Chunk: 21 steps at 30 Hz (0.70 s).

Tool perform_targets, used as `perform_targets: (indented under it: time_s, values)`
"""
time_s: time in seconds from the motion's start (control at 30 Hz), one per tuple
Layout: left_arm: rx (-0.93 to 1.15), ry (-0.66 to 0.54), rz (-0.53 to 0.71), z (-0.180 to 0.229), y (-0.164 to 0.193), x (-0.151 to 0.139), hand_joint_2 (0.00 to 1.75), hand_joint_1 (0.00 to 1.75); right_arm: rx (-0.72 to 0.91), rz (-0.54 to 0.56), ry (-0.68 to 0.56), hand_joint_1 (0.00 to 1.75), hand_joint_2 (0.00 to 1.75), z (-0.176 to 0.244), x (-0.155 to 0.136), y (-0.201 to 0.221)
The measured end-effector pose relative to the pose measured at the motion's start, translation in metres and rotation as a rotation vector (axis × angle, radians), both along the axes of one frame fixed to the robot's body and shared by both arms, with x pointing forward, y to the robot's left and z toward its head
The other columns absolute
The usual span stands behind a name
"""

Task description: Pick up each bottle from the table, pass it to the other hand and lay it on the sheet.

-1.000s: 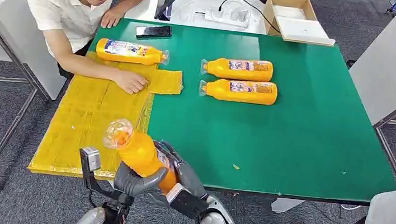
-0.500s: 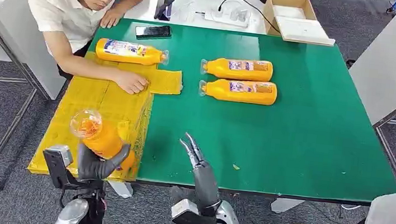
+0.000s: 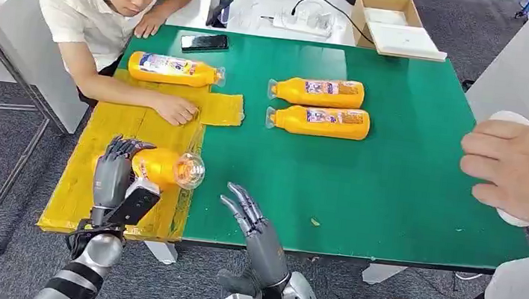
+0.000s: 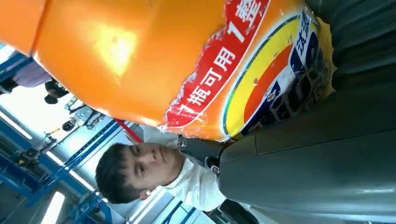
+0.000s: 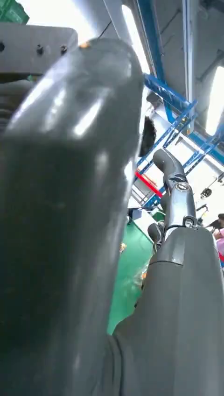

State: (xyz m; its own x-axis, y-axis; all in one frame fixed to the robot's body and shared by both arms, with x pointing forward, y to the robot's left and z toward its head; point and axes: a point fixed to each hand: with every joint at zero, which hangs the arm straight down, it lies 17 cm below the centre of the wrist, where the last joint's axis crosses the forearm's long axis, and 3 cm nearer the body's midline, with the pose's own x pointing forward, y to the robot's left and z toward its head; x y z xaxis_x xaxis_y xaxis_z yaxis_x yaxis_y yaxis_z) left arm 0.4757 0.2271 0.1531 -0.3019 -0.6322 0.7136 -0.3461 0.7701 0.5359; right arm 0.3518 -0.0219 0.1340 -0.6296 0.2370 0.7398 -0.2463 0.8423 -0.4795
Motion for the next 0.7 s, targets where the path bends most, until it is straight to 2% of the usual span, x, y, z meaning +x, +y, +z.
perform_targets:
  time_s: [0.2,0.33,0.43,0.57,0.7]
  values:
    - [0.019,0.02,0.0,-0.008,0.001,0.004,1.75,1.75,-0.001,0.001,-0.002,0.0,0.0,0.0,0.0,0.0]
    - [0.264,0.087,0.006,-0.02,-0.012,0.023,1.75,1.75,-0.002,0.018,-0.007,0.0,0.0,0.002,-0.001,0.003]
    - [0.42,0.191,-0.034,-0.043,-0.021,0.046,1.75,1.75,0.009,0.05,0.001,0.0,0.0,0.006,0.0,0.01]
    - [0.476,0.375,-0.086,-0.086,-0.011,0.06,1.75,1.75,0.019,0.08,0.018,0.0,0.0,0.006,-0.002,0.021]
    - [0.514,0.496,-0.097,-0.104,-0.001,0.071,1.75,1.75,0.027,0.081,0.039,0.0,0.0,0.002,-0.001,0.024]
